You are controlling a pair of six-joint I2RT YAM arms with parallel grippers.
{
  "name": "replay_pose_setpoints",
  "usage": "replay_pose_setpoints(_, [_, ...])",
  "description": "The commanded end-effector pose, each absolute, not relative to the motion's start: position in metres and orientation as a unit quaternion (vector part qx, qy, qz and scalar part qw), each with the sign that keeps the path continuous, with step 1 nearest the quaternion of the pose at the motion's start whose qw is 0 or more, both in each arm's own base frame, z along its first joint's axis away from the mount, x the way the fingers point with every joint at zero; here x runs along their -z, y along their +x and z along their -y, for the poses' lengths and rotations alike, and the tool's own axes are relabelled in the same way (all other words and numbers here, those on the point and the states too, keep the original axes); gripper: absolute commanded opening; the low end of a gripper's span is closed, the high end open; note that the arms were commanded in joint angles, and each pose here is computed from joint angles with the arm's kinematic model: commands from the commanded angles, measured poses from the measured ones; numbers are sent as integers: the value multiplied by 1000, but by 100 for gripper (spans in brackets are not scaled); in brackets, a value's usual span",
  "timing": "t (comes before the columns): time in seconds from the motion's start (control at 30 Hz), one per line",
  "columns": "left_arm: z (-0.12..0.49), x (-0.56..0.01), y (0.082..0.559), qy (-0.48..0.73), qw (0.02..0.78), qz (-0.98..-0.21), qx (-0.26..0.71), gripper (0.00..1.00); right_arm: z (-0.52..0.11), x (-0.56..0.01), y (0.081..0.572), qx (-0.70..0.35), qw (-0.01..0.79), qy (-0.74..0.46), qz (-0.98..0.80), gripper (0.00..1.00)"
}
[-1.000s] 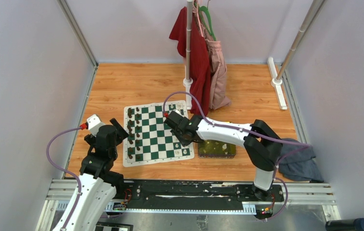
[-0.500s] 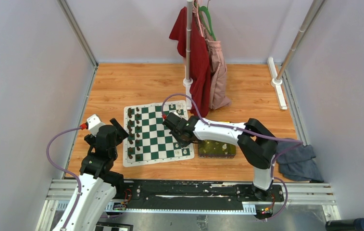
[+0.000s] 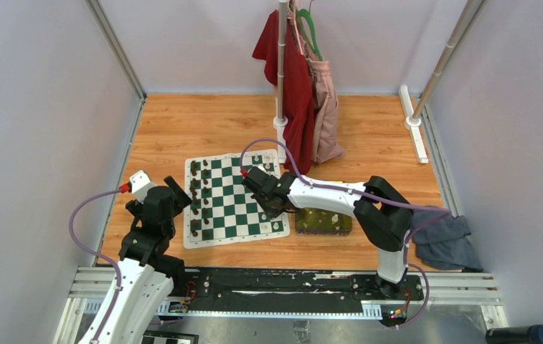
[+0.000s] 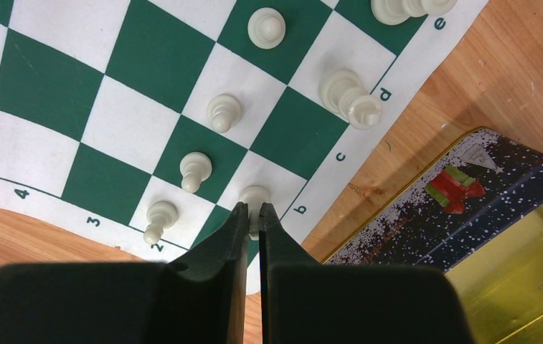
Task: Set up the chess pieces on the board
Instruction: Place the chess piece on the chessboard.
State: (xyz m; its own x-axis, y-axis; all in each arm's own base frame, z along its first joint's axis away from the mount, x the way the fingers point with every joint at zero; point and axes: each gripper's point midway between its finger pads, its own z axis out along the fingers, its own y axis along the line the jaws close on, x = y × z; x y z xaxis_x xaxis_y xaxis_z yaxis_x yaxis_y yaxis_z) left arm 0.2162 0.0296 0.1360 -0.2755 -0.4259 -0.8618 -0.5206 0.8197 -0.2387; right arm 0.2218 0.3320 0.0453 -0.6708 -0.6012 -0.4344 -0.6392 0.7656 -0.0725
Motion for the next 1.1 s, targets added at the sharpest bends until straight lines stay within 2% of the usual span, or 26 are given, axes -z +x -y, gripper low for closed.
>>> replay_pose_setpoints(0.0, [-32,-128,213,-296,516,-802,-57,100,-339,-42,220,-42,217,-354,-909,0])
replay_pose_setpoints(0.07, [-31,-128,214,-296,516,-802,-56,100,-338,-42,220,-41,216,-355,-909,0])
replay_pose_setpoints(0.33, [-31,-128,214,-296,516,-802,-56,100,-336,-38,218,-39,210,-359,-909,24])
replay_pose_setpoints(0.43, [-31,-128,214,-295,515,-803,-56,100,-337,-40,219,-40,213,-359,-908,28])
replay_pose_setpoints(0.77, [-31,-128,214,-295,516,-802,-56,100,-338,-61,226,-37,234,-364,-901,33])
replay_pose_setpoints(1.07, [-31,-129,214,-295,516,-802,-55,100,-322,-116,239,-11,291,-344,-893,39])
